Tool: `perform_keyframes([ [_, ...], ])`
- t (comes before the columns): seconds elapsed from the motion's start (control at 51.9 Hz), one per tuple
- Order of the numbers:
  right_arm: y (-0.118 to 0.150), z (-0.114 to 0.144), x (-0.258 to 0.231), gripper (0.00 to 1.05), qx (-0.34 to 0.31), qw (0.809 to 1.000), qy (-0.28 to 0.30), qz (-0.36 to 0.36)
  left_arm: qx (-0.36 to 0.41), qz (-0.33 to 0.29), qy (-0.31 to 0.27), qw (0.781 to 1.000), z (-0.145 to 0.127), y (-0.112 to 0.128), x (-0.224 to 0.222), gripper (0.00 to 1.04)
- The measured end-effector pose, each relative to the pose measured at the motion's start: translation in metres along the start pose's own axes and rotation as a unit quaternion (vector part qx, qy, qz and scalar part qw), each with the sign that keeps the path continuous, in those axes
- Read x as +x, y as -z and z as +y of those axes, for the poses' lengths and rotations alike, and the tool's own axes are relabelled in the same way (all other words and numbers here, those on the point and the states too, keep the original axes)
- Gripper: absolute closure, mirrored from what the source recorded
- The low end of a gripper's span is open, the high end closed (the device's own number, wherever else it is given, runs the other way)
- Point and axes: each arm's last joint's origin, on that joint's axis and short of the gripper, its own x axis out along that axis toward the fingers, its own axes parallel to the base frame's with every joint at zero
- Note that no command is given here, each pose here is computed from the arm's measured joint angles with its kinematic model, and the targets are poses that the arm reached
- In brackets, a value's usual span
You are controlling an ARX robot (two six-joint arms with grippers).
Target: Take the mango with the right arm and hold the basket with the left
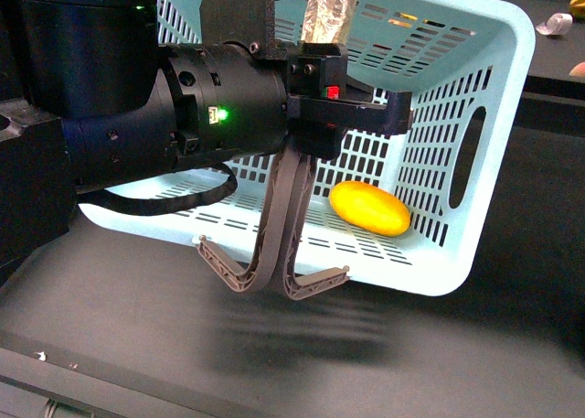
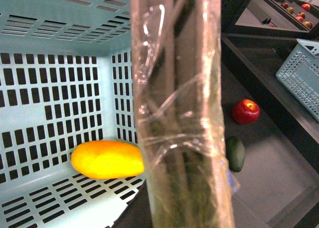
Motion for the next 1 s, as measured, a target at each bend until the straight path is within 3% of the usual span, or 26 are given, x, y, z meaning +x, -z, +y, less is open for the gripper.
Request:
perform_keyframes([
  [0.058,0.001,-0.003,-0.004,0.3,-0.061,0.997,0.004,-0.039,0.001,0.0,0.0,1.0,0.0,0.0,0.0,0.96],
  [0.135,0.002,-0.004,-0.007,0.43,-0.092,0.995,0.005,-0.049,0.0,0.0,0.0,1.0,0.0,0.0,0.0,0.96],
  [0.27,0.007,-0.006,-0.011,0.68,-0.116,0.992,0.006,-0.047,0.0,0.0,0.001,1.0,0.0,0.0,0.0,0.96],
  [0.308,0.009,-0.006,-0.013,0.8,-0.12,0.992,0.006,-0.046,0.0,0.0,0.001,1.0,0.0,0.0,0.0,0.96],
  [0.463,0.014,-0.007,-0.017,1.03,-0.123,0.991,0.005,-0.054,0.0,0.0,0.001,1.0,0.0,0.0,0.0,0.96],
  [1.003,0.018,-0.008,-0.028,1.03,-0.125,0.991,0.005,-0.054,0.0,0.0,0.001,1.0,0.0,0.0,0.0,0.96],
])
